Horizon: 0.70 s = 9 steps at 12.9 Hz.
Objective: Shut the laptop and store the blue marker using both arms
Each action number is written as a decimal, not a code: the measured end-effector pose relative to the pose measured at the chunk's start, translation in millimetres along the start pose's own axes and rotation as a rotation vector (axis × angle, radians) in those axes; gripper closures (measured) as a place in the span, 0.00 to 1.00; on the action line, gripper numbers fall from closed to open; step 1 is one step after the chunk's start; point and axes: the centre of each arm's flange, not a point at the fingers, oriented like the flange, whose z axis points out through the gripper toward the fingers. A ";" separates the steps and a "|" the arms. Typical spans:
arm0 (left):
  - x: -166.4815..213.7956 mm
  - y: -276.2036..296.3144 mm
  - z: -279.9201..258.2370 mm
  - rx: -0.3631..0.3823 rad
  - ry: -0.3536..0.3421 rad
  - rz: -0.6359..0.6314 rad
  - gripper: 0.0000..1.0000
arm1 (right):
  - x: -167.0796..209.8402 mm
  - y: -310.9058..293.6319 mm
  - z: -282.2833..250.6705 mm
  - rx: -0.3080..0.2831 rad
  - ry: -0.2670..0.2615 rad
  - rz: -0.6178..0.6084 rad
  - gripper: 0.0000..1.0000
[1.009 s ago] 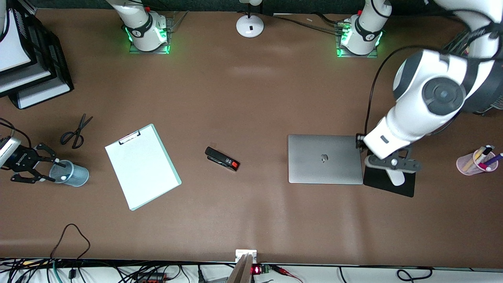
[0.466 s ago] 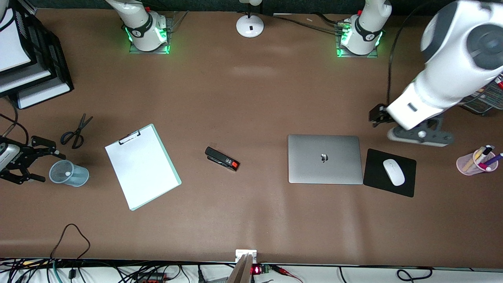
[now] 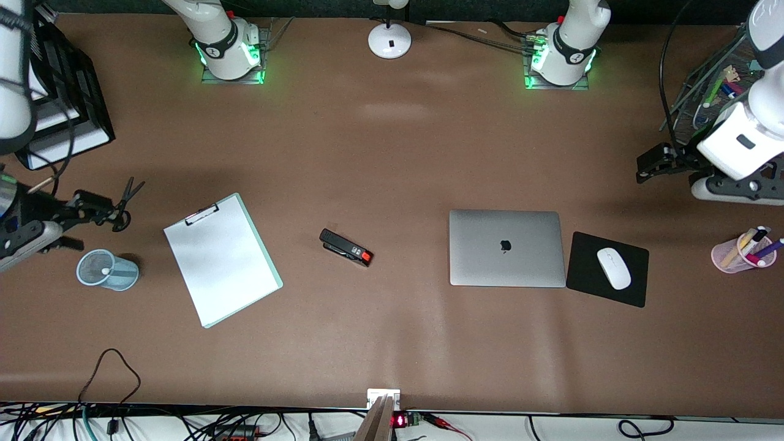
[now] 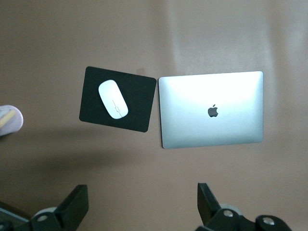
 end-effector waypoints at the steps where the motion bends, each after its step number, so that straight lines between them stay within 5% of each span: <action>1: -8.3 2.2 -0.7 0.001 0.002 0.007 0.00 | -1.5 -15.1 -5.2 -0.009 -0.035 0.060 0.00; 4: -16.7 1.3 -0.4 0.002 -0.002 0.016 0.00 | -10.0 -53.9 -16.0 -0.065 -0.106 0.255 0.00; 9: -16.8 -0.9 2.5 0.002 -0.005 0.016 0.00 | -50.8 -79.5 -52.0 -0.113 -0.064 0.391 0.00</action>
